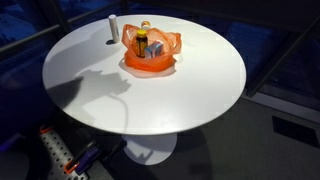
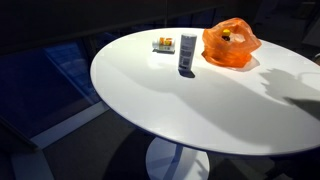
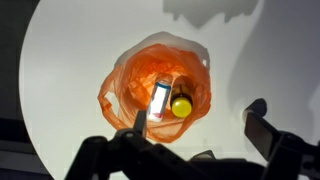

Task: Put the yellow and black container in the orange plastic bag

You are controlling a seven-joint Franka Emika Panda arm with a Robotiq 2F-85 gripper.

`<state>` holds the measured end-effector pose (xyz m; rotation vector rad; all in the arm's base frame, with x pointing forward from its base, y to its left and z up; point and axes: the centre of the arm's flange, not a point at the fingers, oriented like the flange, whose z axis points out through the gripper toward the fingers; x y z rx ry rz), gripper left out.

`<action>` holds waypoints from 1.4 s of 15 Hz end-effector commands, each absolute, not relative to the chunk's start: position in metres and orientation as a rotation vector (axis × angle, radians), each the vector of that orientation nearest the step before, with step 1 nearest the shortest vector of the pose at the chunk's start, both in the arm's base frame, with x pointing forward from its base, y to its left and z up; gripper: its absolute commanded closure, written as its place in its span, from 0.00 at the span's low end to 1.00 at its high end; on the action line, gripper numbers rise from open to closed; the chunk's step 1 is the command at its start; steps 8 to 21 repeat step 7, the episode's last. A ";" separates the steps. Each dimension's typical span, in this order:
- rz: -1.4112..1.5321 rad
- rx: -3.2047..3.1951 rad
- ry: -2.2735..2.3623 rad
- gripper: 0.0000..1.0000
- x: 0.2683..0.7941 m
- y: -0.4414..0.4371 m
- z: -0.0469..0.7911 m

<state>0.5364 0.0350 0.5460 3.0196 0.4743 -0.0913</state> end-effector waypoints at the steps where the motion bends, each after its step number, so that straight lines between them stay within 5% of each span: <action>1: -0.086 2.984 0.390 0.00 0.527 0.033 0.579; 21: -0.091 2.999 0.415 0.00 0.522 0.030 0.576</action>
